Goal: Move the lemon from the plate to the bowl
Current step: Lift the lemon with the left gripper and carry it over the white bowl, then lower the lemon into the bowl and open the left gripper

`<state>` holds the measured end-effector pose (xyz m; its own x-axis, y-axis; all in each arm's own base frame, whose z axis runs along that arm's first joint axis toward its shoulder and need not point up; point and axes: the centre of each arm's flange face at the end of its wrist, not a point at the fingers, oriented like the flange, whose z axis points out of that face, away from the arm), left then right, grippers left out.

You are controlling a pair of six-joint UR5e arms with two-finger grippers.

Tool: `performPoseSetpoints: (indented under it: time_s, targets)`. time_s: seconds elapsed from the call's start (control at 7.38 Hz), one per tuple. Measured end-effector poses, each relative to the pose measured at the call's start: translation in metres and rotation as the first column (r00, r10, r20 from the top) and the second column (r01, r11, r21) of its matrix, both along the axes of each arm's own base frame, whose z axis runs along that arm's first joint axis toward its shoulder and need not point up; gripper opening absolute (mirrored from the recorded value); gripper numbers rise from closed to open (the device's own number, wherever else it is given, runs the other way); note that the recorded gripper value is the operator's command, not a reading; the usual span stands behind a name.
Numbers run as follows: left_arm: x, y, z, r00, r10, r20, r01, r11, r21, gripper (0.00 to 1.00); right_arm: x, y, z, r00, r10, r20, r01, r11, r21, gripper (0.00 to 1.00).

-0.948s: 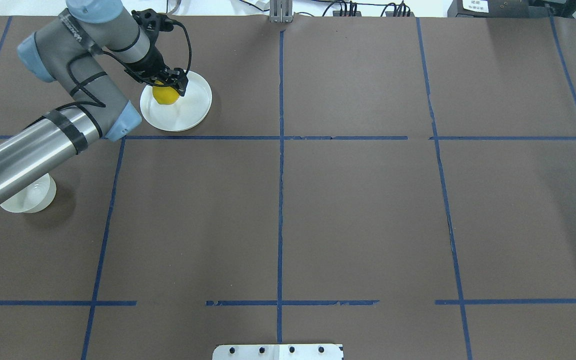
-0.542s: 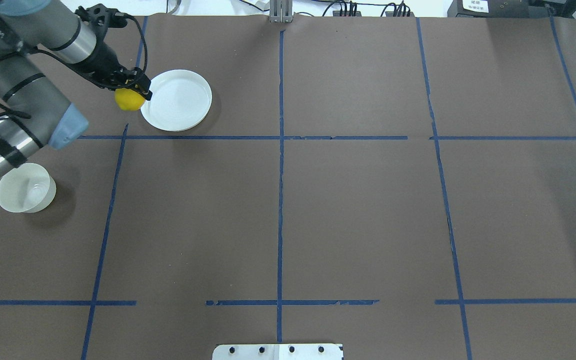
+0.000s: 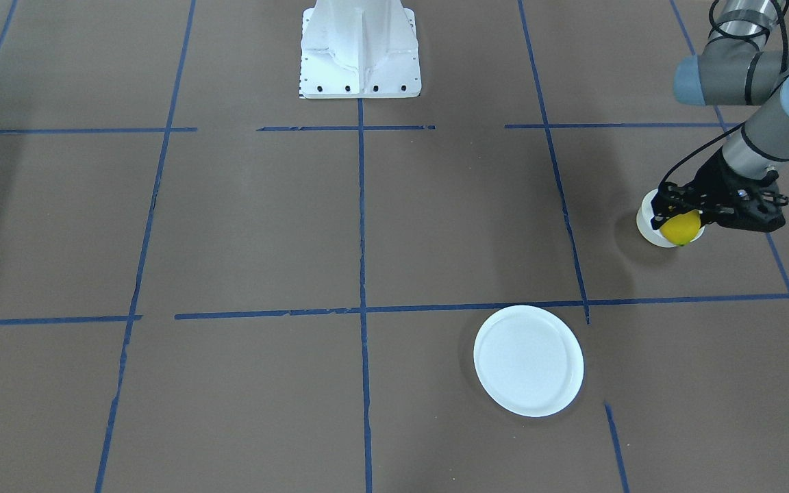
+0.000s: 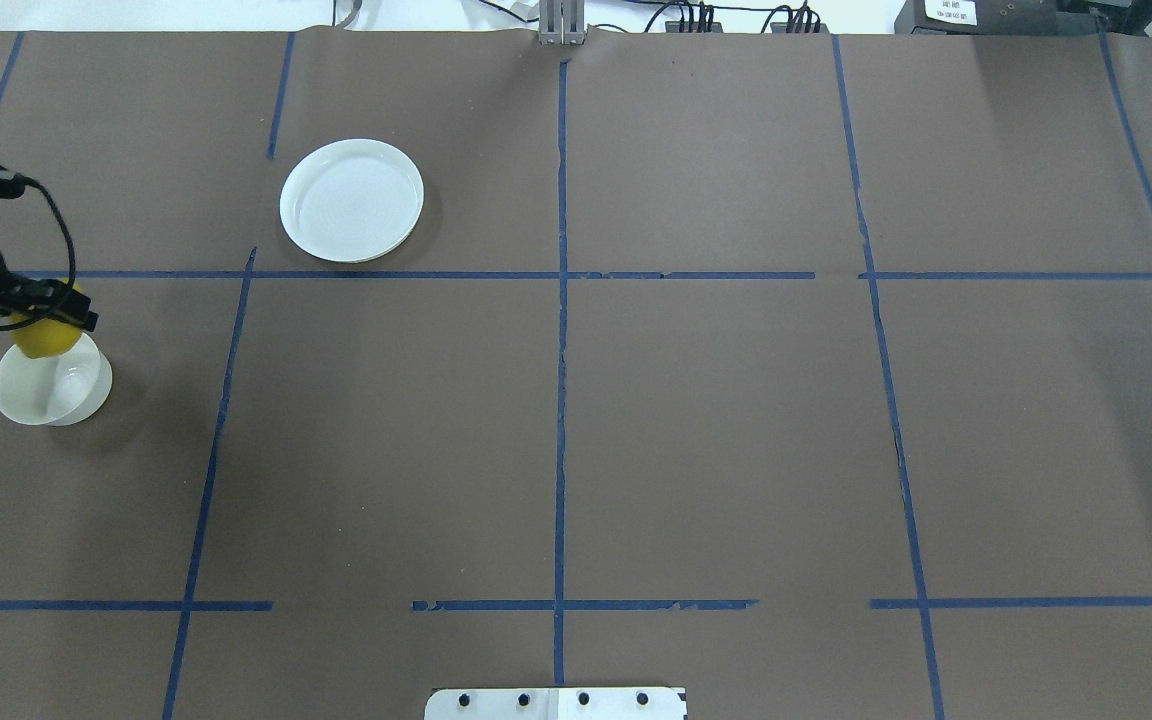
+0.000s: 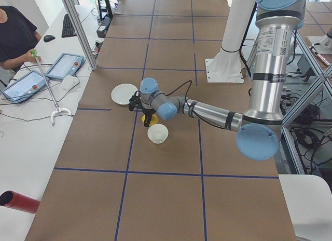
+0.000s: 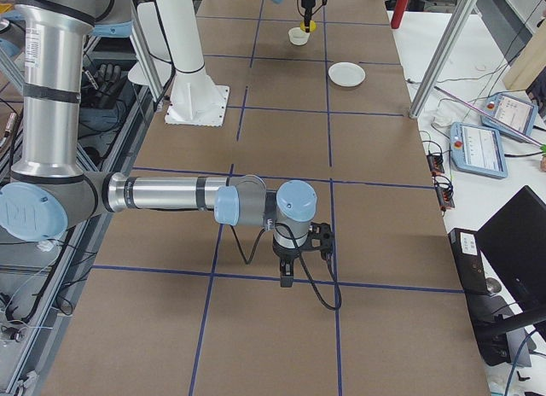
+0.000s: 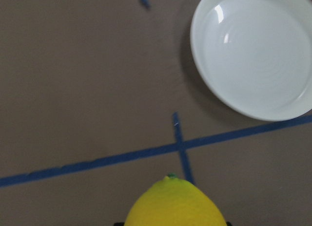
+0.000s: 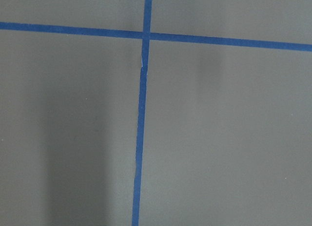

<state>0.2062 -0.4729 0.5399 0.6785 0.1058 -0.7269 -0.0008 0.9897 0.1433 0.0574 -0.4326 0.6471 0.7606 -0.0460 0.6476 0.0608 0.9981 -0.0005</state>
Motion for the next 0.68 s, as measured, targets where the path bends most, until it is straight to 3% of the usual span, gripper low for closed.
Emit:
performPoseSetpoints:
  time_s: [0.27, 0.68]
  targets:
    - [-0.014, 0.026, 0.029, 0.999, -0.005, 0.044, 0.007, 0.999, -0.04, 0.0, 0.0, 0.0, 0.0, 1.0, 0.0, 0.0, 0.0, 1.0, 0.0, 1.0]
    - [-0.001, 0.025, 0.027, 0.999, 0.015, 0.041, -0.013, 0.999, -0.037, 0.0, 0.0, 0.0, 0.0, 1.0, 0.0, 0.0, 0.0, 1.0, 0.0, 1.0]
